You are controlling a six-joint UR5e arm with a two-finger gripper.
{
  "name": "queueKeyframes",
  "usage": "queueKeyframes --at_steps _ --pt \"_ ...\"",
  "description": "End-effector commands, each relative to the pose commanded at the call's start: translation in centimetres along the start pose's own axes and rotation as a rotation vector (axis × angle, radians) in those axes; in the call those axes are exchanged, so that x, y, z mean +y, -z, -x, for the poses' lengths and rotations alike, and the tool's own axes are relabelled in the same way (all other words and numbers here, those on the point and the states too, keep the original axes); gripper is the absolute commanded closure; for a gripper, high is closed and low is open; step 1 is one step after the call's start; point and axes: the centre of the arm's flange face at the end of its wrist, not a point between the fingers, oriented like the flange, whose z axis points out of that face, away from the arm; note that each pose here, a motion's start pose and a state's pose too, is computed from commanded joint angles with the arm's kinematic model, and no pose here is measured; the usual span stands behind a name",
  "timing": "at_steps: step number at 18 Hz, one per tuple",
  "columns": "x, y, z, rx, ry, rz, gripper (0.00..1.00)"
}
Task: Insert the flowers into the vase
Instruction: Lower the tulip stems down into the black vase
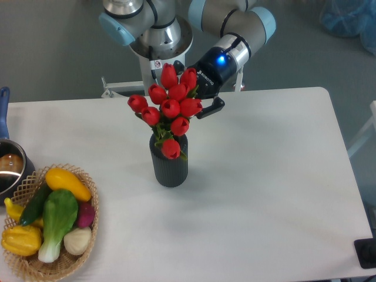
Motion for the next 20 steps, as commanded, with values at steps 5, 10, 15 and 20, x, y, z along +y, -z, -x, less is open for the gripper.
queueKeyframes --at_steps 5,10,15,20 --pt "1.2 -0.1 0.5 0.003 -0.003 0.001 0.51" --pt "2.9 -0.2 0.6 0.005 -0.011 0.003 0.5" --pt "3.4 -0.2 0.7 -0.007 -0.008 0.043 0.5" --pt "3.9 -0.2 0.9 -0.019 -0.007 0.079 0.5"
